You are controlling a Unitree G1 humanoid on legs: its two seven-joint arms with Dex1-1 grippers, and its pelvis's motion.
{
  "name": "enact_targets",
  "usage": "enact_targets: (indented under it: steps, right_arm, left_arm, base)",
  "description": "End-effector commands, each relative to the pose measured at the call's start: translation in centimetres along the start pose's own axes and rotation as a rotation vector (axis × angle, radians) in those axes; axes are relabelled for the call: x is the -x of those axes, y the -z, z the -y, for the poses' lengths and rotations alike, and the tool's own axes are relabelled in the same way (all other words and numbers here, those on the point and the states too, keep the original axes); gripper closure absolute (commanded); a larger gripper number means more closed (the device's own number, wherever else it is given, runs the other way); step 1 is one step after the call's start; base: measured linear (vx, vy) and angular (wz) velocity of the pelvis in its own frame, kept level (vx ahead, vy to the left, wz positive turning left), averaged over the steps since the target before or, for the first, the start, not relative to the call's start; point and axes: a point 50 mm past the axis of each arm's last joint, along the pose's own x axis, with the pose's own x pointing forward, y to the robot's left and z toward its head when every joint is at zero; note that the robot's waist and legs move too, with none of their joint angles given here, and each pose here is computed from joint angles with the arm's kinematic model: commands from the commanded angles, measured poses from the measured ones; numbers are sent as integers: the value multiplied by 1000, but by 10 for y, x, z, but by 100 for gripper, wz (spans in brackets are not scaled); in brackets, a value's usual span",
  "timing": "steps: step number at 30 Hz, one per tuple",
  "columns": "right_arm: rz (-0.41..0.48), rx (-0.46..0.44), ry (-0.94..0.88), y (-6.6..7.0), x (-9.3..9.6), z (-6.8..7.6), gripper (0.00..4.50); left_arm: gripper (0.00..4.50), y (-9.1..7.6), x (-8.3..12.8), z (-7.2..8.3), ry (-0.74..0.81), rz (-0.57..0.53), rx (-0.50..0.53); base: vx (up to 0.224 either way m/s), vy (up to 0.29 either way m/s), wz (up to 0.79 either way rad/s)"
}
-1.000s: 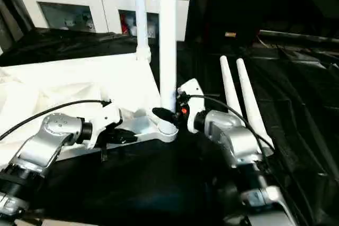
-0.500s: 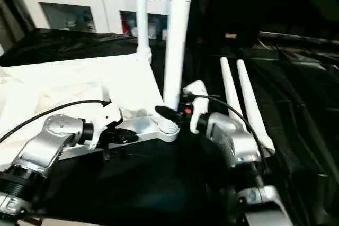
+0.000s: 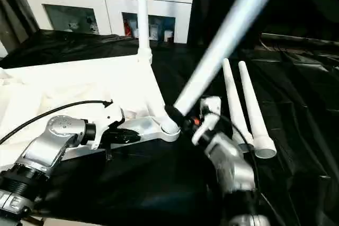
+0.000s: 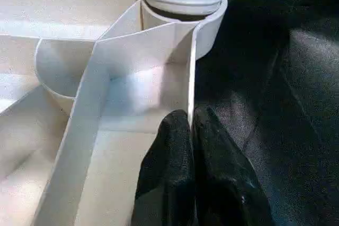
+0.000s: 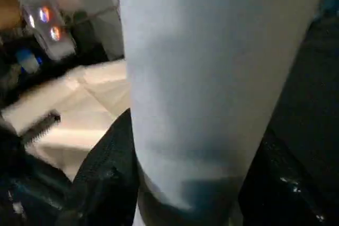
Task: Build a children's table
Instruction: Insert table leg to table base
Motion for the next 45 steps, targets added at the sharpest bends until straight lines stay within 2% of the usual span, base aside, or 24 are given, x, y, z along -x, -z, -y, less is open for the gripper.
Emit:
enact_targets:
  steps: [1, 2, 3, 6, 8, 14, 16, 17, 18, 19, 22, 25, 26, 34, 39, 40, 45]
  right_arm:
    - [-167, 44, 35, 27, 13, 4, 257]
    - [-177, 66, 20, 26, 13, 2, 257]
    - [-207, 125, 5, 26, 11, 1, 257]
    - [-216, 139, -22, 26, 9, -1, 257]
    - [-228, 152, -67, 21, 2, -2, 257]
    - [-260, 93, -177, 8, -11, -2, 257]
    - [-287, 75, -236, 4, -13, 0, 257]
    - [-328, 70, -307, 4, -11, 0, 257]
    - [-328, 70, -307, 4, -11, 0, 257]
    - [-380, 76, -372, 6, -8, 0, 257]
    - [-460, 102, -453, 12, -1, 1, 257]
    - [-494, 121, -486, 15, 3, 1, 257]
    - [-516, 155, -499, 18, 5, 2, 257]
    - [-506, 139, -483, 20, 8, 6, 257]
    - [-452, 75, -432, 22, 10, 8, 257]
    - [-415, 35, -395, 21, 8, 9, 257]
    - [-369, -15, -350, 20, 6, 10, 257]
  left_arm:
    - [450, -5, 7, -10, -71, 6, -13]
    - [450, -5, 7, -10, -72, 5, -15]
    - [450, -4, 7, -9, -73, 5, -16]
    - [450, -4, 7, -9, -72, 7, -16]
    - [450, -2, 7, -7, -64, 5, -23]
    - [450, -1, 9, -4, -22, 3, -47]
    - [450, -1, 11, -3, -2, 0, -59]
    - [450, -1, 12, -3, 15, -6, -71]
    - [450, -1, 12, -3, 15, -6, -71]
    - [450, -1, 12, -4, 23, -10, -83]
    - [450, -2, 13, -6, 23, -17, -100]
    - [450, -2, 13, -7, 24, -23, -107]
    - [450, -2, 13, -7, 23, -25, -111]
    - [450, -1, 12, -8, 30, -24, -117]
    - [450, -1, 12, -10, 27, -20, -120]
    - [450, -1, 13, -10, 25, -20, -120]
    - [450, -1, 14, -11, 24, -20, -119]
  base:
    - [0, 0, 0]
    - [0, 0, 0]
    - [0, 0, 0]
    - [0, 0, 0]
    - [0, 0, 0]
    - [0, 0, 0]
    - [0, 0, 0]
    - [0, 0, 0]
    - [0, 0, 0]
    - [0, 0, 0]
    - [0, 0, 0]
    - [0, 0, 0]
    - [0, 0, 0]
    - [0, 0, 0]
    - [0, 0, 0]
    - [0, 0, 0]
    - [0, 0, 0]
